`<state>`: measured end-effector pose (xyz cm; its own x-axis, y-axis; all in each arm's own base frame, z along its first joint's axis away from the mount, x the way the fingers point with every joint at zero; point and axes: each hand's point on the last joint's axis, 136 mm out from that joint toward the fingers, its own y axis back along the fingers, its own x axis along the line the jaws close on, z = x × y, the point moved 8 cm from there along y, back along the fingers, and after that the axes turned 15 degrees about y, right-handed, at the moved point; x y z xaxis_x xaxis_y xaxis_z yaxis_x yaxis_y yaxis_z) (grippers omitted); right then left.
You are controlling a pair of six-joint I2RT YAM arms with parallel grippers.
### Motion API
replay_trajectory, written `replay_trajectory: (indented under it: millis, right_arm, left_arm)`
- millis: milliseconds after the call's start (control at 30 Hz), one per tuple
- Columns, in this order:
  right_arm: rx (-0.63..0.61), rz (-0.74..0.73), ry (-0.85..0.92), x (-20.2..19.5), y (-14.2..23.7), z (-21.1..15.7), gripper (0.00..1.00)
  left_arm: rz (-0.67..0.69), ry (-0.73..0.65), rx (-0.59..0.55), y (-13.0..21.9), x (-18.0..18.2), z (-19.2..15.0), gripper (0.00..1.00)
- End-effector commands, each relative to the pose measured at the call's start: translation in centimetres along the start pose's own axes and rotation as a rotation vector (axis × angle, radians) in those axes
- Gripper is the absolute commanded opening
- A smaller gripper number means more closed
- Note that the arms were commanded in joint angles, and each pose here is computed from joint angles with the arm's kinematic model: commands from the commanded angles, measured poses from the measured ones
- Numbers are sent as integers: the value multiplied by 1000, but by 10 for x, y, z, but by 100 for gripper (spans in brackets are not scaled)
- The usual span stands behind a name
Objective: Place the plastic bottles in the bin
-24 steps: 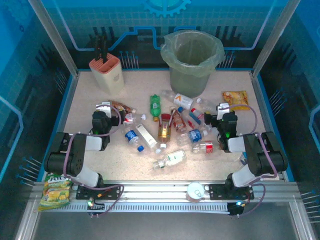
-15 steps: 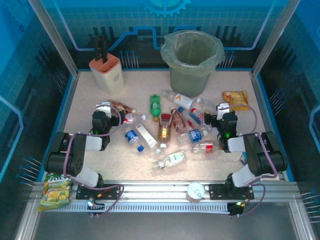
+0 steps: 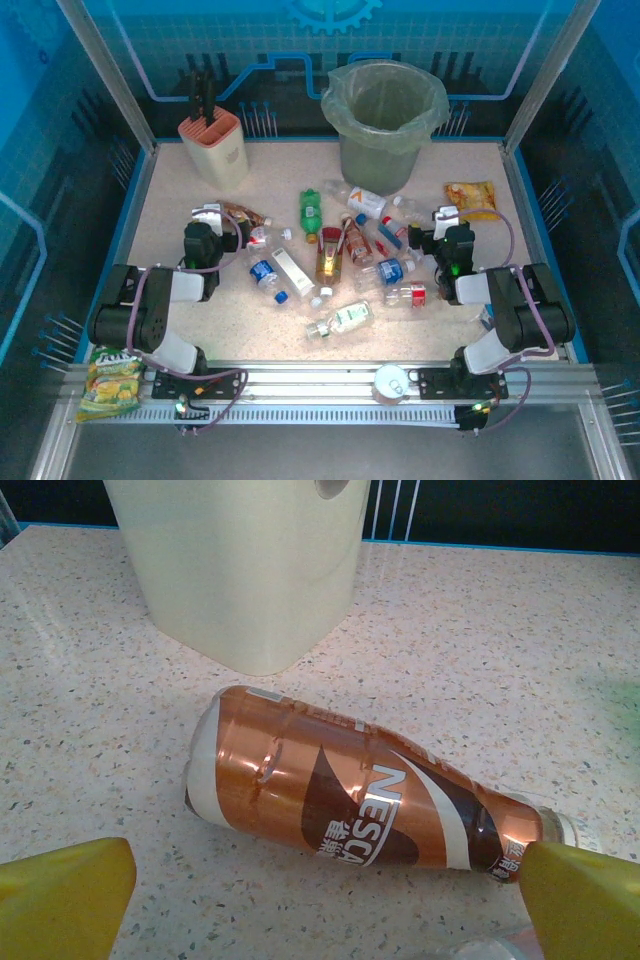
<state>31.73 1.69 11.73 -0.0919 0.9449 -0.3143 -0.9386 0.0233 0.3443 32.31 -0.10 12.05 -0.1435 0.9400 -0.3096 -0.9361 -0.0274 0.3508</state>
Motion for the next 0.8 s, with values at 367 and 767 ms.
replay_trajectory:
  millis: [367, 767]
  right_arm:
    - [193, 124, -16, -19, 38, 72, 100]
    - [502, 430, -251, -3, 86, 145, 100]
  left_arm:
    - [62, 129, 129, 75, -40, 104, 99]
    - [270, 571, 589, 76, -43, 101, 95]
